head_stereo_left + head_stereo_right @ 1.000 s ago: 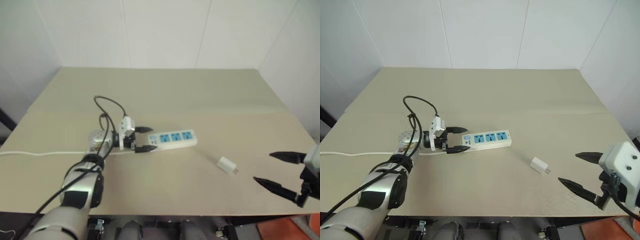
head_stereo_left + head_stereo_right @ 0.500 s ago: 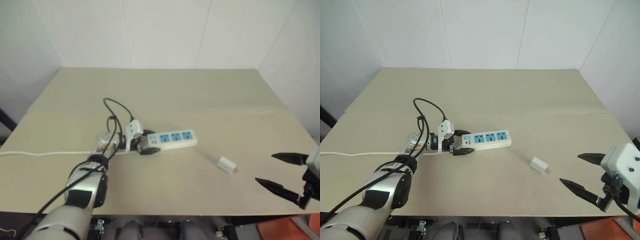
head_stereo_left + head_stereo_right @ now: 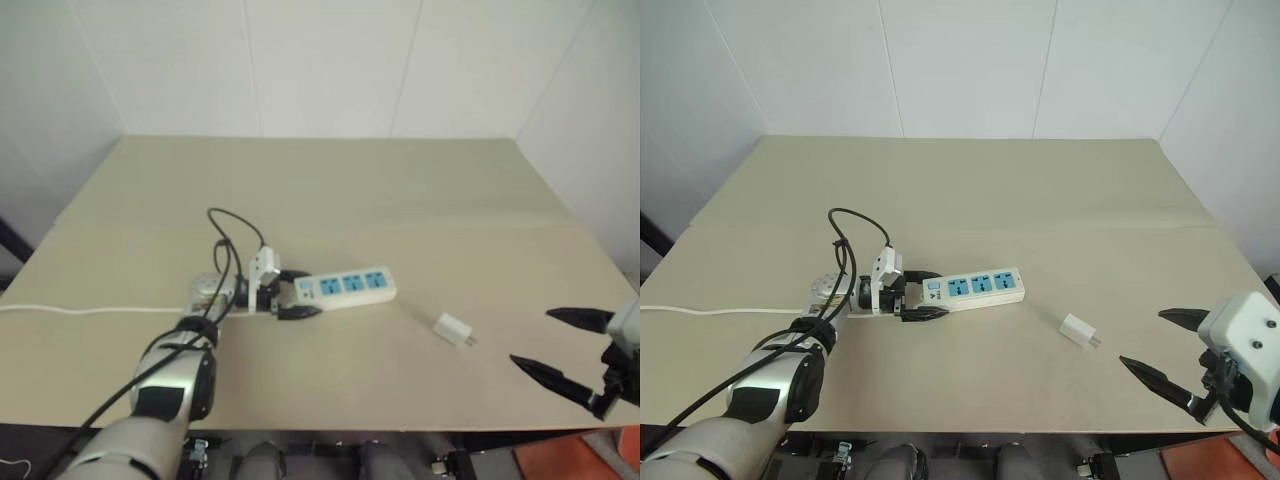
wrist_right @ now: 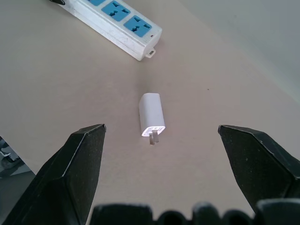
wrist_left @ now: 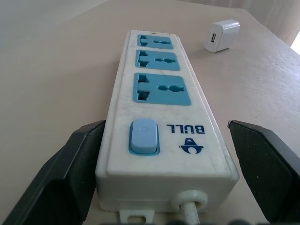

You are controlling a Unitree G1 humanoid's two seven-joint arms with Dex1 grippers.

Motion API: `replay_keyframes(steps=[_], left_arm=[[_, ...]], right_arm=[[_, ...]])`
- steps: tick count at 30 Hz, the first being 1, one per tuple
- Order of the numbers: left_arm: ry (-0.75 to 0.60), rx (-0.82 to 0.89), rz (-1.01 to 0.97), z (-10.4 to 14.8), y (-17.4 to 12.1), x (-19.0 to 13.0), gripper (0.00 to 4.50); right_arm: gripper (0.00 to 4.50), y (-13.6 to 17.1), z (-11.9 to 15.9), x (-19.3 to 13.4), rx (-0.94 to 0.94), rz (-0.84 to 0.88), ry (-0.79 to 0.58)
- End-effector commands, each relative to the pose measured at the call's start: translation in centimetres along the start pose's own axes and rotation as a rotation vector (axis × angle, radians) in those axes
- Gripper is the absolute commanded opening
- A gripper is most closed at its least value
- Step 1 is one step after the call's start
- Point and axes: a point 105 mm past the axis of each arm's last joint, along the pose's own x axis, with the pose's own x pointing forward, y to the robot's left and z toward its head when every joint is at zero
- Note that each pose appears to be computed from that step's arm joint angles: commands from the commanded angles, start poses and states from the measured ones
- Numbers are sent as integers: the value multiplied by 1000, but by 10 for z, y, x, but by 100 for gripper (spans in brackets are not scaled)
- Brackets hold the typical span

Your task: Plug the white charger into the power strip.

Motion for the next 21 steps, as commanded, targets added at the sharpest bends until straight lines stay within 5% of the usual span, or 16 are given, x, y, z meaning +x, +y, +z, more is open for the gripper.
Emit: replay_keyframes(steps=[1, 18, 21], left_arm=[[18, 53, 29, -1, 1, 1, 447], [95, 16, 35, -17, -1, 4, 447], [65, -4, 34, -13, -1, 6, 387]], right_arm=[[450, -3, 4, -1, -27, -24, -14], [450, -4, 4, -2, -33, -33, -2], [450, -5, 5, -1, -35, -34, -3]])
